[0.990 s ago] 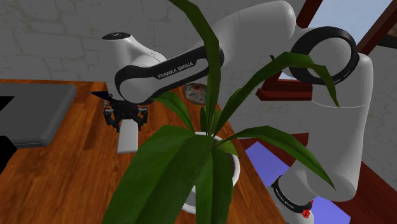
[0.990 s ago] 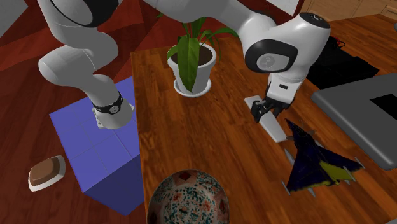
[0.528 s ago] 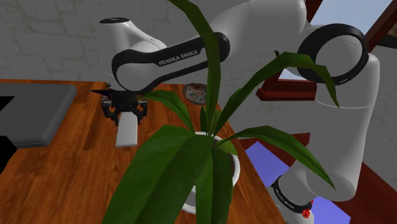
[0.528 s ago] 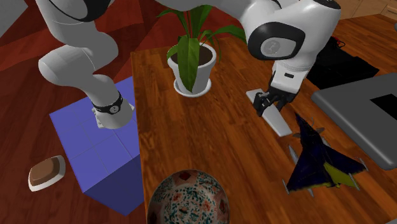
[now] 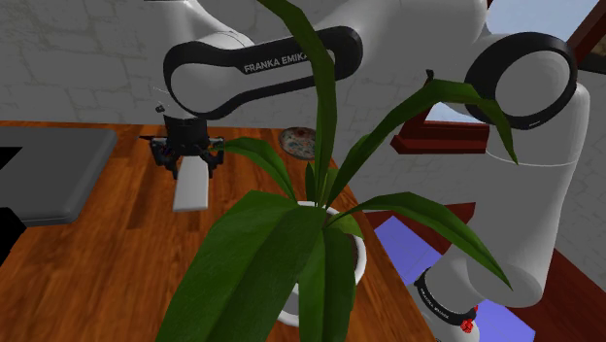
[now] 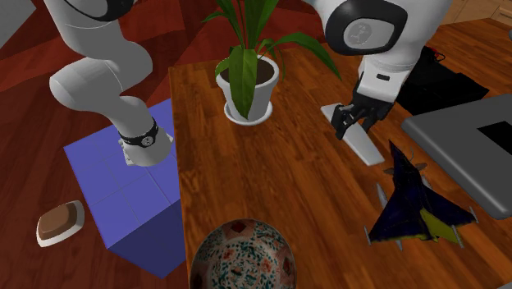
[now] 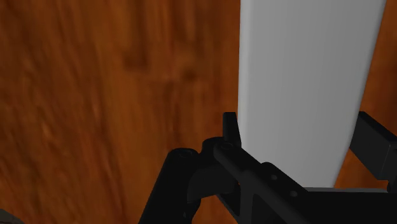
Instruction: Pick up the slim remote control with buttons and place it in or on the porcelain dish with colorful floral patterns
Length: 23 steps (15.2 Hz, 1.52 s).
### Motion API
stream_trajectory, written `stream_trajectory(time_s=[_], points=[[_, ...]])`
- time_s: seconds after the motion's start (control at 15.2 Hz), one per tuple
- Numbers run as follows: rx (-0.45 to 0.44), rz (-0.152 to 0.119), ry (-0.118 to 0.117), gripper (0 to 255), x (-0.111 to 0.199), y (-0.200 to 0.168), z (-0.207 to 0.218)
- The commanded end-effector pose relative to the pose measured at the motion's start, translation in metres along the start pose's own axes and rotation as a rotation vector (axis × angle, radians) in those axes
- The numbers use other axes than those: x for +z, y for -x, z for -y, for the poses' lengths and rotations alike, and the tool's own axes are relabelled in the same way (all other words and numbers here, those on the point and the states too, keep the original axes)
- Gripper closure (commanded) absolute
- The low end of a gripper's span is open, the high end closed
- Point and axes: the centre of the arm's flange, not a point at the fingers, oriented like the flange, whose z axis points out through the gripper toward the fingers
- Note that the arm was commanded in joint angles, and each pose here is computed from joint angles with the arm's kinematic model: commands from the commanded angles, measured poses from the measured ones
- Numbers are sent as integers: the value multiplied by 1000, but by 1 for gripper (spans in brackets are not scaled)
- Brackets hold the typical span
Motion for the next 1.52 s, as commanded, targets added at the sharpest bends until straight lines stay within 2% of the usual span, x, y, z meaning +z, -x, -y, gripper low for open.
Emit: stream_trajectory(time_s=[0.0, 0.33, 1.45], points=[[0, 0, 0, 255, -10, -1, -1], [0, 0, 0, 255, -36, -1, -1], [0, 0, 0, 255, -37, -119, -192]])
